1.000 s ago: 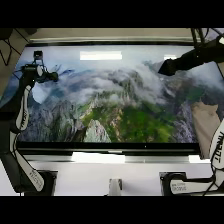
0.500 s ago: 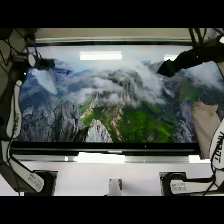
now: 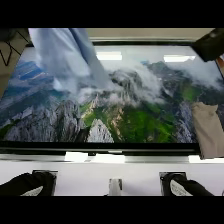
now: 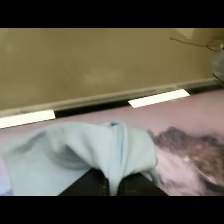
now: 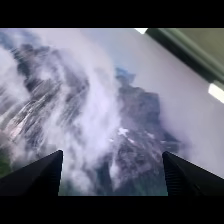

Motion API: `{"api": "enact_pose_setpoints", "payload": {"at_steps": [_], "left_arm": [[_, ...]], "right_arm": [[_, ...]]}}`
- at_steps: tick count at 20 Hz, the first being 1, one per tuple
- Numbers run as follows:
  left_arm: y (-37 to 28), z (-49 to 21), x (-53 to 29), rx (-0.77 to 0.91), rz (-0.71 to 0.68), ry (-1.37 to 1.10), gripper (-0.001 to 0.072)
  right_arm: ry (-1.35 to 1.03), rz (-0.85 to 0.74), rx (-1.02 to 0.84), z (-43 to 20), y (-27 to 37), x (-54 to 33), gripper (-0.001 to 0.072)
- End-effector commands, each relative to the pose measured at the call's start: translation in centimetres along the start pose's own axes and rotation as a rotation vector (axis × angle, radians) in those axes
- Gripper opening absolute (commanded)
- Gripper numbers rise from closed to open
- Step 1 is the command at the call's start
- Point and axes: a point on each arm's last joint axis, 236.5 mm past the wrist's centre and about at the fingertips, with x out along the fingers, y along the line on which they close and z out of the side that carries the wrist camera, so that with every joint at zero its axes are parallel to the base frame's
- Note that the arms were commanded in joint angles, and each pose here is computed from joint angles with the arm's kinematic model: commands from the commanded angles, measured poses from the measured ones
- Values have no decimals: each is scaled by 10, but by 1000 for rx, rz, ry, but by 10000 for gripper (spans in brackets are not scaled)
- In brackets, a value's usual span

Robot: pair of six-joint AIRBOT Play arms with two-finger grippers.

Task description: Fold the shirts.

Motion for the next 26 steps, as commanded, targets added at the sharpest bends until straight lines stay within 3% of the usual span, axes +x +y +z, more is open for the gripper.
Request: {"api": "enact_pose_setpoints", "payload": {"at_steps": [1,7,10,15,20,26], "left_arm": [[-51,-81,-14,31,-100,257,45],[-20,-314,52,96,5,742,46],[-18,-383,57,96,11,899,46],[-18,-396,62,90,12,932,46],[-18,-395,62,89,12,928,46],[-18,-393,61,88,10,923,46]], "right_arm": [[4,-75,-17,-4,8,-74,660],[440,267,83,-120,79,-20,659],[612,448,184,-195,133,35,672],[781,809,410,-280,257,46,688],[949,851,547,-349,312,36,687],[966,891,707,-374,357,38,668]]}}
